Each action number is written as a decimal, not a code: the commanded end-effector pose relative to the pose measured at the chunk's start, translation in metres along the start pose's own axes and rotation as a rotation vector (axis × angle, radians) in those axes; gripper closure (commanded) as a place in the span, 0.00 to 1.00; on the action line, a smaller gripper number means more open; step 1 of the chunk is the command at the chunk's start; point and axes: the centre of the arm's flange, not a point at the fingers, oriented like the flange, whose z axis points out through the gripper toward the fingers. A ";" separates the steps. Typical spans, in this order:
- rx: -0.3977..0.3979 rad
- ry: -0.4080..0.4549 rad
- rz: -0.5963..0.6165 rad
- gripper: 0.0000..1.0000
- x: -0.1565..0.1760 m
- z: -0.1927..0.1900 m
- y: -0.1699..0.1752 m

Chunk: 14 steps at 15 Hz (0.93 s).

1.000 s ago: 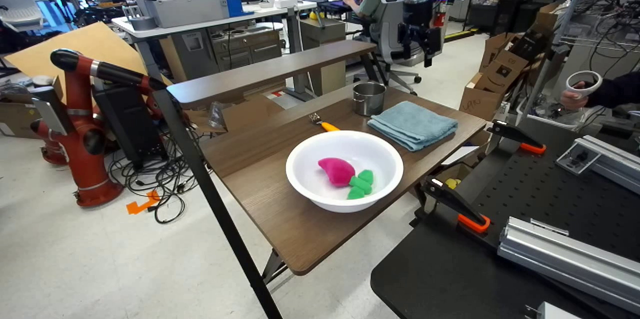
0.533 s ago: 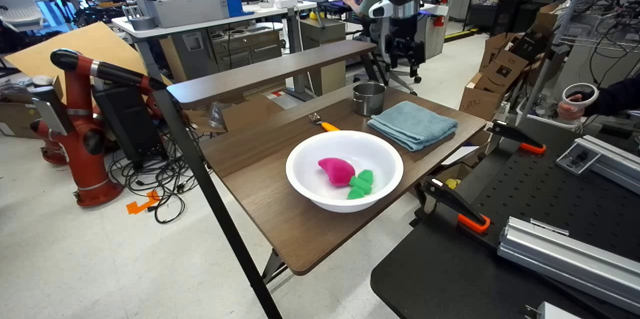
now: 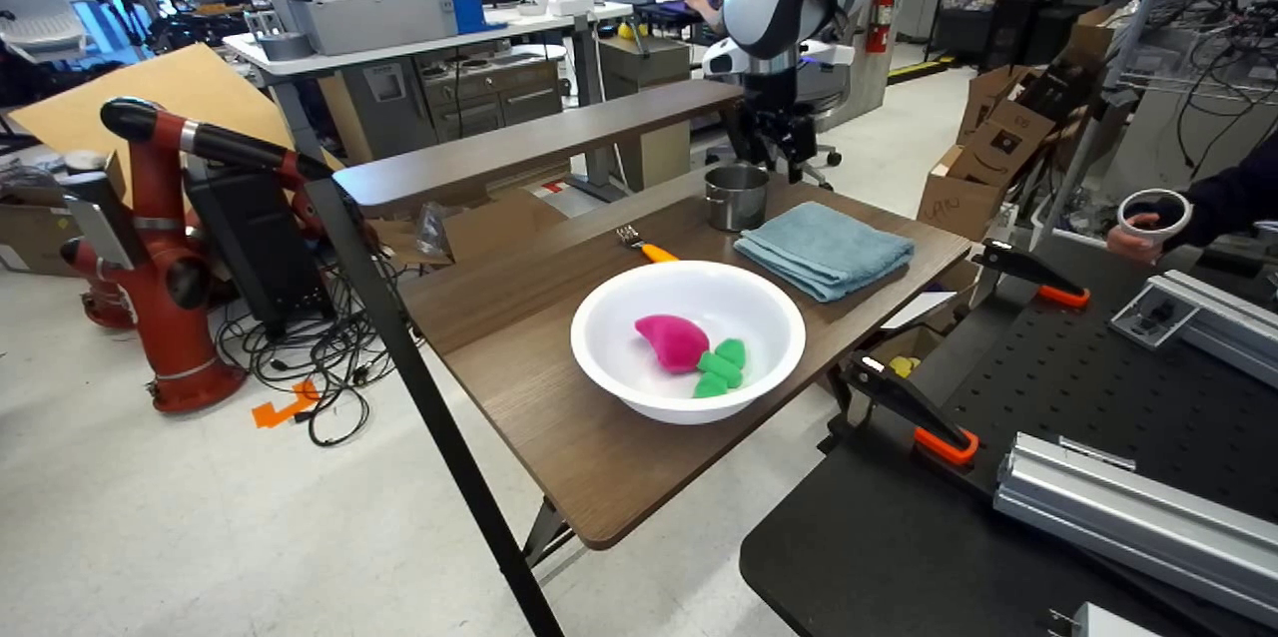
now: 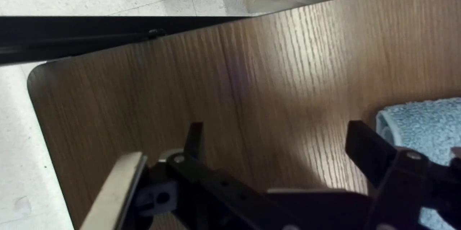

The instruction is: Move the bowl to the left

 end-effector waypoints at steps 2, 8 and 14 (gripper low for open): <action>-0.021 -0.049 -0.049 0.00 0.028 0.009 0.013; -0.040 -0.031 -0.097 0.00 0.063 -0.003 0.004; -0.035 -0.013 -0.140 0.00 0.093 -0.004 -0.006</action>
